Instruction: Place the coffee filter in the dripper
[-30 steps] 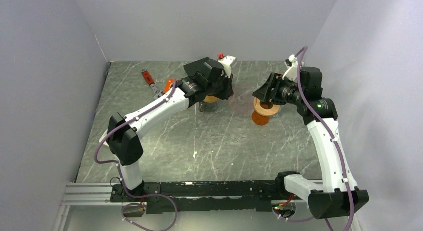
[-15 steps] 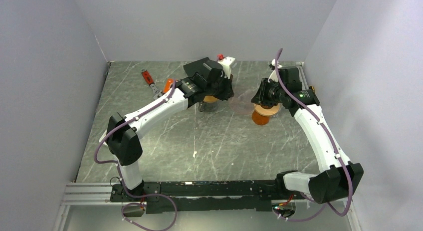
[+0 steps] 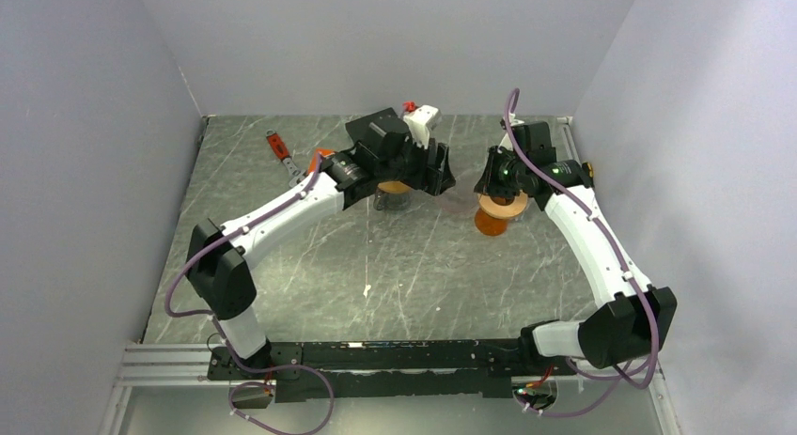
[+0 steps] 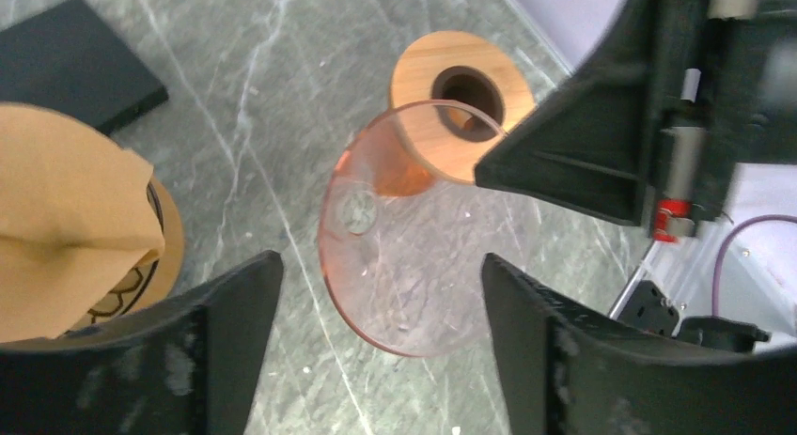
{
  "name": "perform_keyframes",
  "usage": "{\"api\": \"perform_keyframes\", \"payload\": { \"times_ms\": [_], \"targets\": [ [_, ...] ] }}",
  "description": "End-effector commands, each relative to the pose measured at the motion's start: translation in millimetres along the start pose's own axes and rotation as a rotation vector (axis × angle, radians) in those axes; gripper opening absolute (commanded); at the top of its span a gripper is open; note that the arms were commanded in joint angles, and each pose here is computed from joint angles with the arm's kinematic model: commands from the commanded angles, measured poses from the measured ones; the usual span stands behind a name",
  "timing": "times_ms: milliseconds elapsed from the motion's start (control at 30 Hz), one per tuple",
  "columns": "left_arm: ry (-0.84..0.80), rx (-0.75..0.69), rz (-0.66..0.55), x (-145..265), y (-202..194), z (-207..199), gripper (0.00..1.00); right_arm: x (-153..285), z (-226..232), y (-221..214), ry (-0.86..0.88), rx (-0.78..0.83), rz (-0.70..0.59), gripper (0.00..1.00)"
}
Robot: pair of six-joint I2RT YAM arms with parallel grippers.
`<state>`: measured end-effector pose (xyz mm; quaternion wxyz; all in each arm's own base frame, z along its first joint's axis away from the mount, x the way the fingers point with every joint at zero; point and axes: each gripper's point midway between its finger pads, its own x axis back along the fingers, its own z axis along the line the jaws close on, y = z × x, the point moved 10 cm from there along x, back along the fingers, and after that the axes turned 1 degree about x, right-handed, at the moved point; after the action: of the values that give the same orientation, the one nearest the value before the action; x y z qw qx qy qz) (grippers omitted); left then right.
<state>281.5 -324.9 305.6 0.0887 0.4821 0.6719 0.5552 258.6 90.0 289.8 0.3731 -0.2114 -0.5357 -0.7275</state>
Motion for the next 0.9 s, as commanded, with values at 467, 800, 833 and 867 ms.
{"api": "perform_keyframes", "payload": {
  "times_ms": [467, 800, 833, 867],
  "targets": [
    [0.083, -0.203, -0.246, 112.4, 47.1, 33.0, 1.00, 16.8, 11.5, 51.7, 0.112, -0.018, -0.117, 0.00],
    [0.398, -0.024, -0.169, 148.7, 3.6, 119.3, 0.99, 37.0, -36.4, 66.9, 0.115, -0.213, -0.152, 0.00],
    [0.429, 0.003, -0.155, 150.3, -2.1, 128.0, 1.00, 39.7, -42.6, 66.0, 0.099, -0.225, -0.153, 0.00],
    [0.457, 0.033, -0.142, 151.3, -8.0, 136.6, 1.00, 41.9, -48.2, 64.8, 0.076, -0.236, -0.154, 0.00]
  ]
}}
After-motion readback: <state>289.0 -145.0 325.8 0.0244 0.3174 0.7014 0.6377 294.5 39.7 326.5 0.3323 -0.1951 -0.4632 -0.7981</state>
